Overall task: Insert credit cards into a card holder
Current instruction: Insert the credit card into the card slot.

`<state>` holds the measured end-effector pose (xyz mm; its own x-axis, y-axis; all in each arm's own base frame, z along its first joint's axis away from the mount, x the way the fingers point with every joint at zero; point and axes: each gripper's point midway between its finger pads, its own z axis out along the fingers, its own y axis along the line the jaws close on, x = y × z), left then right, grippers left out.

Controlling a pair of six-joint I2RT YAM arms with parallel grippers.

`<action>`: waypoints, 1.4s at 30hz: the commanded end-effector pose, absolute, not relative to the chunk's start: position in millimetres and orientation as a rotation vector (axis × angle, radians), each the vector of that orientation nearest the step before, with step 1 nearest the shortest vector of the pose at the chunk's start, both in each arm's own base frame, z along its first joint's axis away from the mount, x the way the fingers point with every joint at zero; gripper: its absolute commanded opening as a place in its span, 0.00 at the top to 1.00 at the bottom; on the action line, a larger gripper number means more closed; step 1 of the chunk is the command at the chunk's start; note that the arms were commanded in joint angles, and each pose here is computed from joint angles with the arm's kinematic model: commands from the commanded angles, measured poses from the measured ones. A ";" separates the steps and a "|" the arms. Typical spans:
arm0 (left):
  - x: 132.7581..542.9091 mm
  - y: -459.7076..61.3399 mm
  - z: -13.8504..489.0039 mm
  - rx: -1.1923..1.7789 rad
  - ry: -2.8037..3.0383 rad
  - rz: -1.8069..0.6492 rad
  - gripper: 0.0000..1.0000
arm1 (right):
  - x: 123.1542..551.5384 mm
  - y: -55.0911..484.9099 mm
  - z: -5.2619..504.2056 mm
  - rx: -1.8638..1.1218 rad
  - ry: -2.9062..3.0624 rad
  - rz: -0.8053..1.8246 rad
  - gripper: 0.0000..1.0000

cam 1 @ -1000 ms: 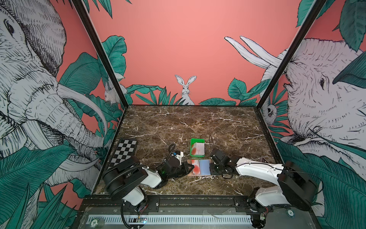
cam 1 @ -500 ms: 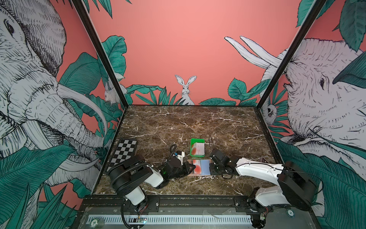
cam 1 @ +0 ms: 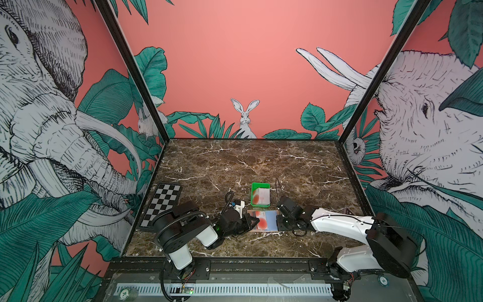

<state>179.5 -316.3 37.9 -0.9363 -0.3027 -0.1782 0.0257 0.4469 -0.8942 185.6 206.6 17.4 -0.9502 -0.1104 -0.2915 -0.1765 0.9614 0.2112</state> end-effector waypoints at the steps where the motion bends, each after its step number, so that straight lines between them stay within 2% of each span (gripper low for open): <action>1: 178.2 -320.9 42.6 -0.228 2.371 -1.522 1.00 | 177.9 198.1 5.5 -0.221 2.876 0.273 0.91; 13: 172.3 -327.5 41.1 -0.208 2.402 -1.569 1.00 | 178.7 199.9 5.3 -0.220 2.876 0.281 0.92; 42: 176.3 -337.5 28.0 -0.209 2.482 -1.504 1.00 | 175.1 210.5 5.5 -0.264 2.878 0.349 0.93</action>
<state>180.1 -335.4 33.9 -0.9571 -0.2589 -0.1303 0.0030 0.4406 -0.8977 184.4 209.4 17.2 -0.9504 -0.1177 -0.2879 -0.1855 0.9575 0.2209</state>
